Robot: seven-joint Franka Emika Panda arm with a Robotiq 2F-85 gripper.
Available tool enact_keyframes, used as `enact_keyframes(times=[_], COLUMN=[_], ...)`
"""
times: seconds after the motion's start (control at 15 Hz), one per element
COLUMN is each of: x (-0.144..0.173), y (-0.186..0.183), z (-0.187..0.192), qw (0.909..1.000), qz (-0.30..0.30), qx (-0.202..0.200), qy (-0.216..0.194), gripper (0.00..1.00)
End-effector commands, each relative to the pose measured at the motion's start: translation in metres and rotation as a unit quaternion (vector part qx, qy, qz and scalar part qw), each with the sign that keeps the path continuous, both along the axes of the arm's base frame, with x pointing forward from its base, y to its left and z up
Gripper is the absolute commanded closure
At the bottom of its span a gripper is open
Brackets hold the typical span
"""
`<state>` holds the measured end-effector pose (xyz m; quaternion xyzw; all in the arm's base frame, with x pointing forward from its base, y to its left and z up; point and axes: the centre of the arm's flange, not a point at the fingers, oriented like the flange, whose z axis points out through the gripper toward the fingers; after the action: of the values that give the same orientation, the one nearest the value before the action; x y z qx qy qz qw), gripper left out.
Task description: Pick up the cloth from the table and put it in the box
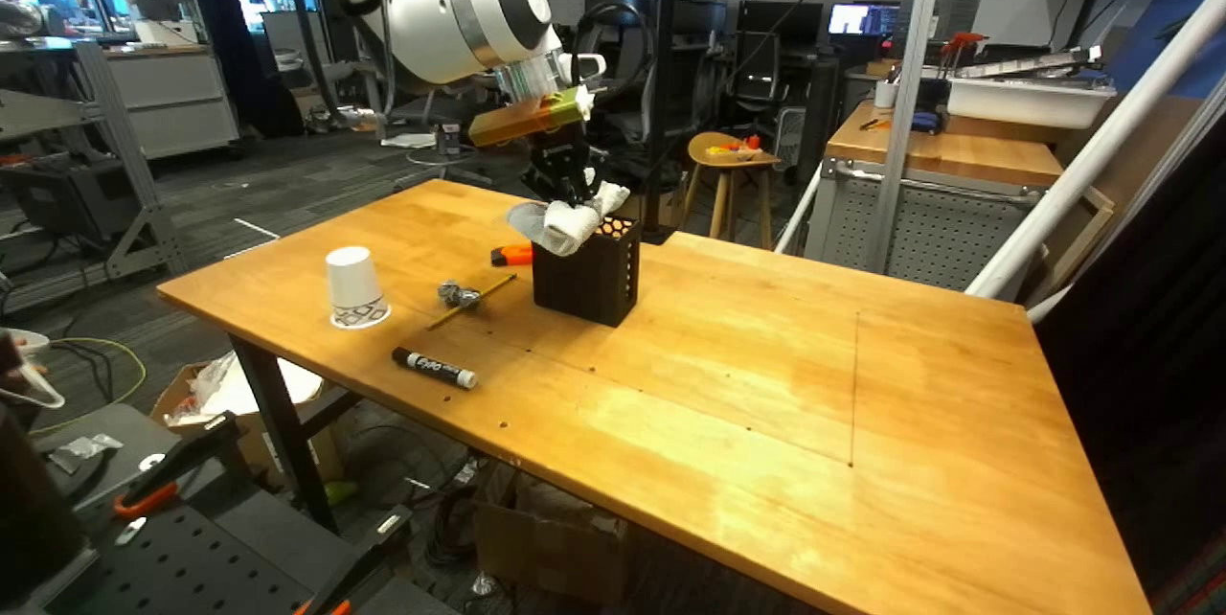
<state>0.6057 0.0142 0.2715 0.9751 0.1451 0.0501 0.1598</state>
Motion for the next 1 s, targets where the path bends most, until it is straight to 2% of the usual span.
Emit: enact_keyframes(times=[0.0,0.47,0.93], x=[0.007,-0.004,-0.014], y=[0.005,-0.010,-0.013], z=[-0.031,-0.061,-0.104], qw=[0.9996,0.9965,0.9837], qz=[0.009,0.008,0.033], qx=[0.025,0.080,0.164], qy=[0.011,0.023,0.066], gripper=[0.93,0.93,0.93])
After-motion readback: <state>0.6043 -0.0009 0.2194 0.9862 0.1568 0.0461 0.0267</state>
